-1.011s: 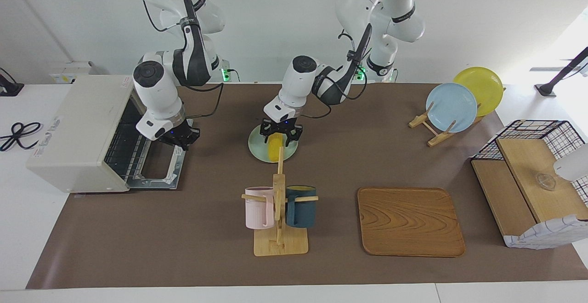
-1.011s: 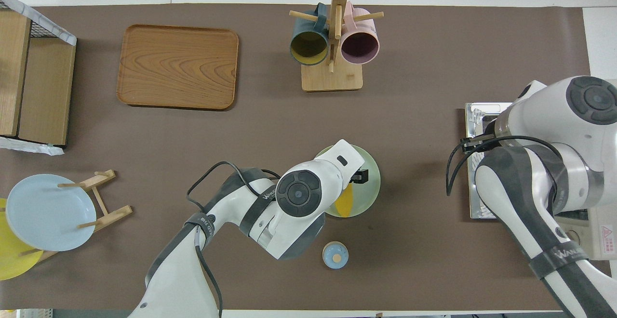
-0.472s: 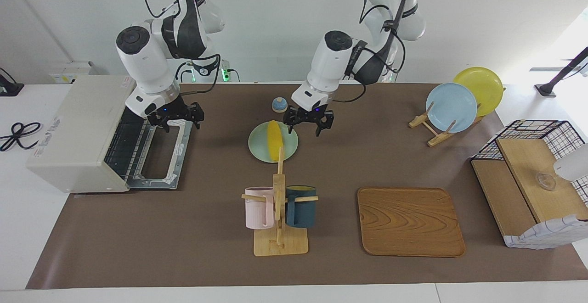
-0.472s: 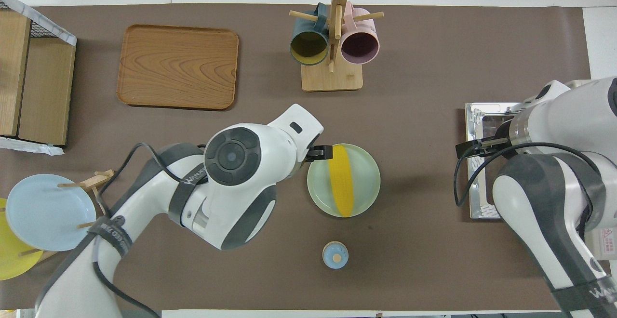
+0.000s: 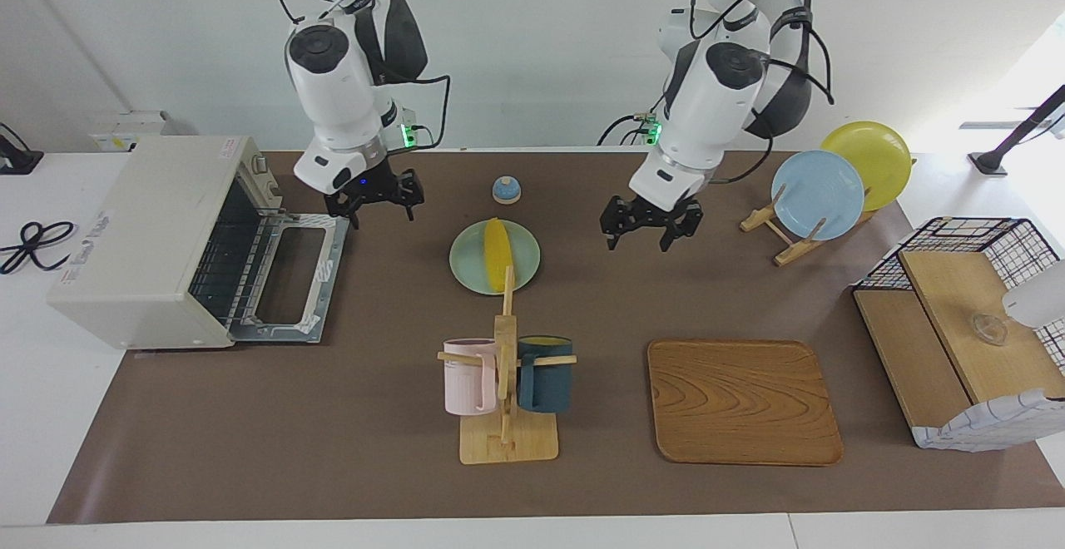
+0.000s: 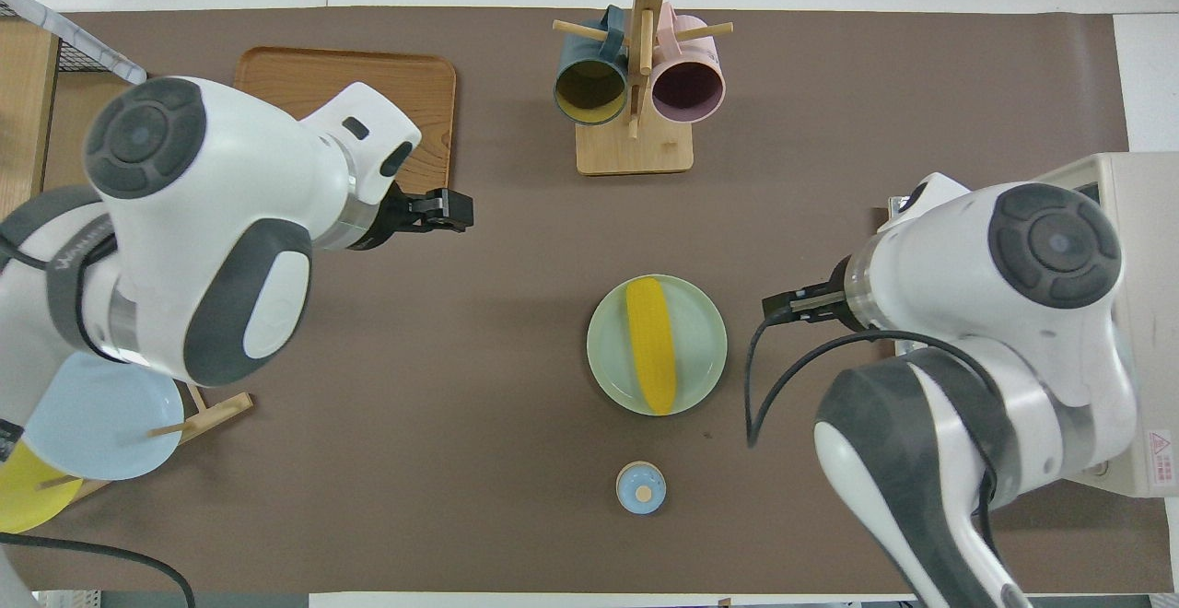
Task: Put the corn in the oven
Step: 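Grasp the plate rim with the right gripper while the left gripper withdraws, then carry the green plate with corn into the oven with the right gripper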
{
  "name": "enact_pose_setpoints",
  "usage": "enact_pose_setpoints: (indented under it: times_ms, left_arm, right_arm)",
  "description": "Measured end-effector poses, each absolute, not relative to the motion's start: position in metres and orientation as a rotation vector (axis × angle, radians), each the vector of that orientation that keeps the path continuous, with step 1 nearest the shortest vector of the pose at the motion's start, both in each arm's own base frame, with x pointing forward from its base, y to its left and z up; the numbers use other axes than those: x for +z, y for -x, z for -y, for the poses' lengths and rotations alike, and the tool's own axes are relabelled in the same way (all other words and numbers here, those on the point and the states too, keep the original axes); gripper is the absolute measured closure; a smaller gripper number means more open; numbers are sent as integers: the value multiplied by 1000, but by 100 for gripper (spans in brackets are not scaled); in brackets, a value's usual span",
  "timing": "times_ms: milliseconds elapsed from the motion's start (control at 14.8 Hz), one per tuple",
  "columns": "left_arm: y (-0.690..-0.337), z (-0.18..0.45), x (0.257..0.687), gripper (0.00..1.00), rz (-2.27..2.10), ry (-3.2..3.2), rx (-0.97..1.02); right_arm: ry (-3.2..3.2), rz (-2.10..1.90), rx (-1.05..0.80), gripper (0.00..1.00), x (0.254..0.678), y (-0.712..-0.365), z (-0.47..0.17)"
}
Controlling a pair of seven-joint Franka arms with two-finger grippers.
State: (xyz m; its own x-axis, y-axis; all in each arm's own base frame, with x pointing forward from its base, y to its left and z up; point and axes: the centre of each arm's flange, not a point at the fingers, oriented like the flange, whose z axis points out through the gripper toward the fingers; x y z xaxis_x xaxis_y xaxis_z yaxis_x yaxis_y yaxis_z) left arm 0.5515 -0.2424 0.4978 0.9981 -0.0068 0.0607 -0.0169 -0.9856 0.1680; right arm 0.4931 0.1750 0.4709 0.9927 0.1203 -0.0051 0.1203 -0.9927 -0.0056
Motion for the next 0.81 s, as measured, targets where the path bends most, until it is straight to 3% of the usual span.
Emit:
enact_pose_setpoints:
  times_ms: [337, 607, 809]
  left_arm:
    - [-571, 143, 527, 0, -49, -3033, 149]
    - [-572, 89, 545, 0, 32, -3112, 128]
    - [-565, 77, 557, 0, 73, -3154, 64]
  right_arm:
    - [3150, 143, -59, 0, 489, -459, -302]
    - [3163, 226, -89, 0, 438, -466, -376]
    - [3226, 366, -104, 0, 390, -450, -421]
